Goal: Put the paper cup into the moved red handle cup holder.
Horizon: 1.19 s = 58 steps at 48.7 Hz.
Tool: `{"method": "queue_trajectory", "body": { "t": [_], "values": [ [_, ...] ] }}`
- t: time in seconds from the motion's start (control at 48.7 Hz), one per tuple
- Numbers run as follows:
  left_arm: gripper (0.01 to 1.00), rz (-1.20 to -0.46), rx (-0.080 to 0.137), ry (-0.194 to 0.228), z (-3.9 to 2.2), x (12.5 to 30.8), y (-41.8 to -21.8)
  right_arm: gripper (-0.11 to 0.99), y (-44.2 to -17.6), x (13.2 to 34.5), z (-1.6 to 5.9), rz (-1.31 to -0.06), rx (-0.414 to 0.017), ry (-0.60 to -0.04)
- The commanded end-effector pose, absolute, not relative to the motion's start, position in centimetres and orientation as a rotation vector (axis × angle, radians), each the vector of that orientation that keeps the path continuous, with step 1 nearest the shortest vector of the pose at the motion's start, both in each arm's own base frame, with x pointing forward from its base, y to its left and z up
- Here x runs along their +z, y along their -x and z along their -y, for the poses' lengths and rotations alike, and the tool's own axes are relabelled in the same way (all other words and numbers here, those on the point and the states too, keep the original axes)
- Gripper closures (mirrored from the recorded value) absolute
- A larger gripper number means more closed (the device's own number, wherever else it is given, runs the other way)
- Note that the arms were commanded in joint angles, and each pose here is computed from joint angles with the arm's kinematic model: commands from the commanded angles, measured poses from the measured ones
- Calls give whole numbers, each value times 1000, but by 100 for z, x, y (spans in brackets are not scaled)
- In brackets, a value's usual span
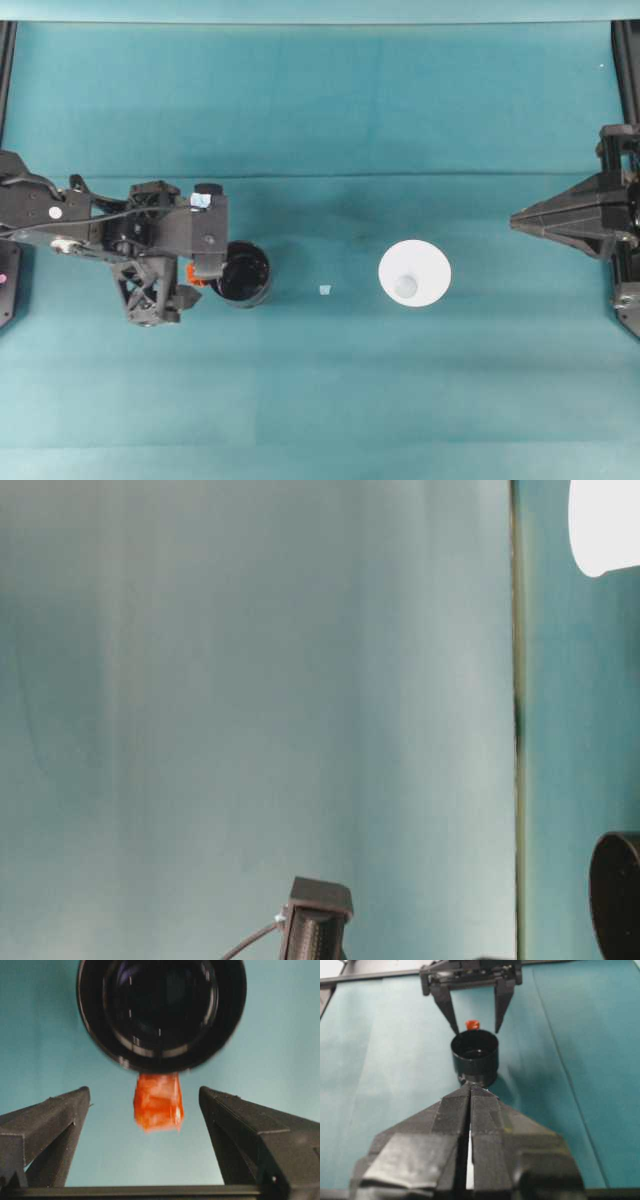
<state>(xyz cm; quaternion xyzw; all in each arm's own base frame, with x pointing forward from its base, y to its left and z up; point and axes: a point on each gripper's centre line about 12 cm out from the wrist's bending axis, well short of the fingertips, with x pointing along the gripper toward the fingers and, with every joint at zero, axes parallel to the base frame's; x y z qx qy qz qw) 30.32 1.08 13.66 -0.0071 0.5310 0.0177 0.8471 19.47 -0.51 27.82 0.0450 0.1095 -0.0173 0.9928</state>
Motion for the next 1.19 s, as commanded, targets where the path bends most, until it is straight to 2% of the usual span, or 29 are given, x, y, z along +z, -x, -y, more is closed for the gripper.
{"method": "queue_trajectory", "body": {
  "t": [0.0, 0.575, 0.718, 0.8, 0.882, 1.026, 1.067, 1.17],
  "values": [
    [52, -1103, 38, 15, -110, 1384, -3082, 979, -1966, 2859, 54, -201, -36, -99],
    [62, -1107, 41, 20, -110, 1369, -3101, 979, -1966, 2855, 54, -204, -36, -99],
    [101, -1107, 41, 20, -110, 1373, -3100, 979, -1966, 2855, 54, -204, -36, -99],
    [164, -1107, 40, 19, -110, 1373, -3100, 979, -1964, 2847, 54, -207, -37, -99],
    [300, -1107, 40, 17, -110, 1373, -3100, 979, -1964, 2847, 54, -207, -37, -101],
    [663, -1110, 38, 19, -91, 1375, -3100, 979, -1965, 2849, 54, -206, -37, -101],
    [736, -1107, 39, 22, -92, 1380, -3106, 979, -1964, 2847, 54, -207, -37, -101],
    [736, -1104, 39, 22, -92, 1389, -3115, 979, -1965, 2849, 54, -206, -37, -103]
  ]
}}
